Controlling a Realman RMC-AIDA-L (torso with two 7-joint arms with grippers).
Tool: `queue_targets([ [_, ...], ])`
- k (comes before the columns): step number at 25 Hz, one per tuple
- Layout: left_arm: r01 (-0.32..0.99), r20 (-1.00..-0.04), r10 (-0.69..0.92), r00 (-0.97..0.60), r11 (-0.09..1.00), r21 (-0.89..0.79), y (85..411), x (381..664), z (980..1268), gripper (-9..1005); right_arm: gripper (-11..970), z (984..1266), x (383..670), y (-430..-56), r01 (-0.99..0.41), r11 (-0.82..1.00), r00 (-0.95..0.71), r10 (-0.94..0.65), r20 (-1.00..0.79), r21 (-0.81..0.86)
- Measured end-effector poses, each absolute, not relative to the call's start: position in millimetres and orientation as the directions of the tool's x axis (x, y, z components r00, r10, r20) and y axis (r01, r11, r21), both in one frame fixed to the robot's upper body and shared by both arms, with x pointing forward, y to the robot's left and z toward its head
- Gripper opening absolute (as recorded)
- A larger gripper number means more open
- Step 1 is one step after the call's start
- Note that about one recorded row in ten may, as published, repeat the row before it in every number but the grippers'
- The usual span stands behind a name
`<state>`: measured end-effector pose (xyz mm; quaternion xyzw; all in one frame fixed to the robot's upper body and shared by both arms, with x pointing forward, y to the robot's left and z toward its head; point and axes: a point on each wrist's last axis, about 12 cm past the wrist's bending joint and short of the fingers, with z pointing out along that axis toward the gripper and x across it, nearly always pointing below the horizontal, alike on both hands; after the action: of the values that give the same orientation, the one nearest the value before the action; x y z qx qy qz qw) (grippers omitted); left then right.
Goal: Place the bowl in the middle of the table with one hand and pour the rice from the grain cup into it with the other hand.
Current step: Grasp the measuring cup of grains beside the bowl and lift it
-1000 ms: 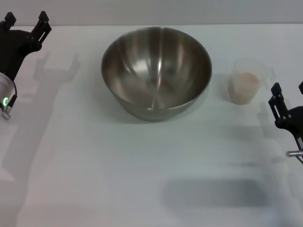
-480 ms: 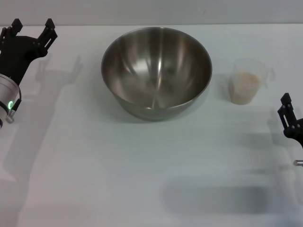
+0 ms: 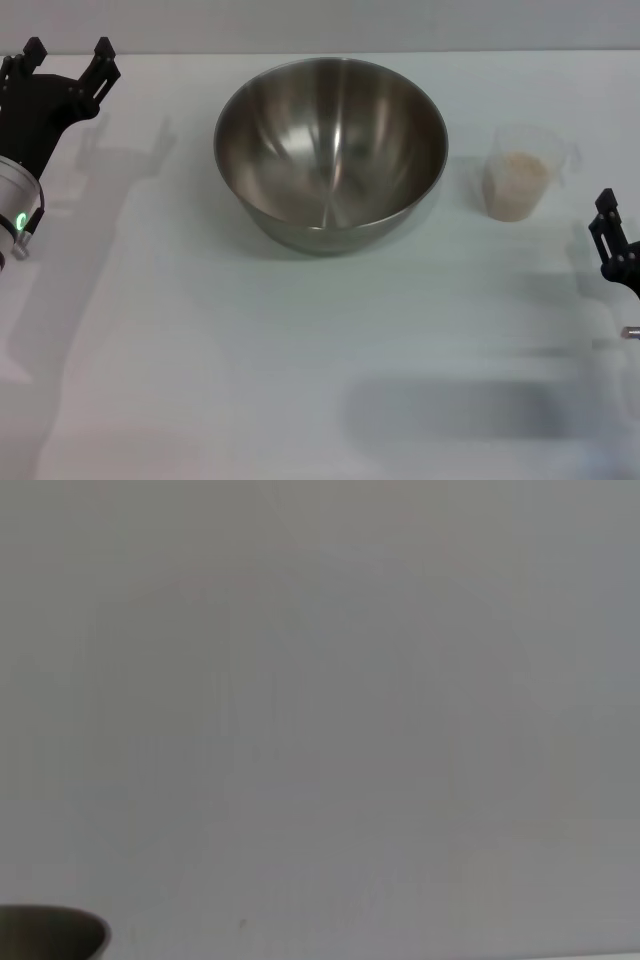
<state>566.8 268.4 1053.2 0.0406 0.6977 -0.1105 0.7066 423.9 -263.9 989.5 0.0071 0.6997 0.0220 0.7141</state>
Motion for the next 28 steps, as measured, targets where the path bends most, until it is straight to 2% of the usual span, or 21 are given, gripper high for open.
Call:
queue_targets([
  [28, 0.229, -0.997, -0.077, 0.019, 0.971, -0.07, 262.4, 574.6, 1058.3, 856, 639, 989.9, 441.9, -282.6, 0.024, 0.998, 0.011, 0.054, -0.998, 0.054],
])
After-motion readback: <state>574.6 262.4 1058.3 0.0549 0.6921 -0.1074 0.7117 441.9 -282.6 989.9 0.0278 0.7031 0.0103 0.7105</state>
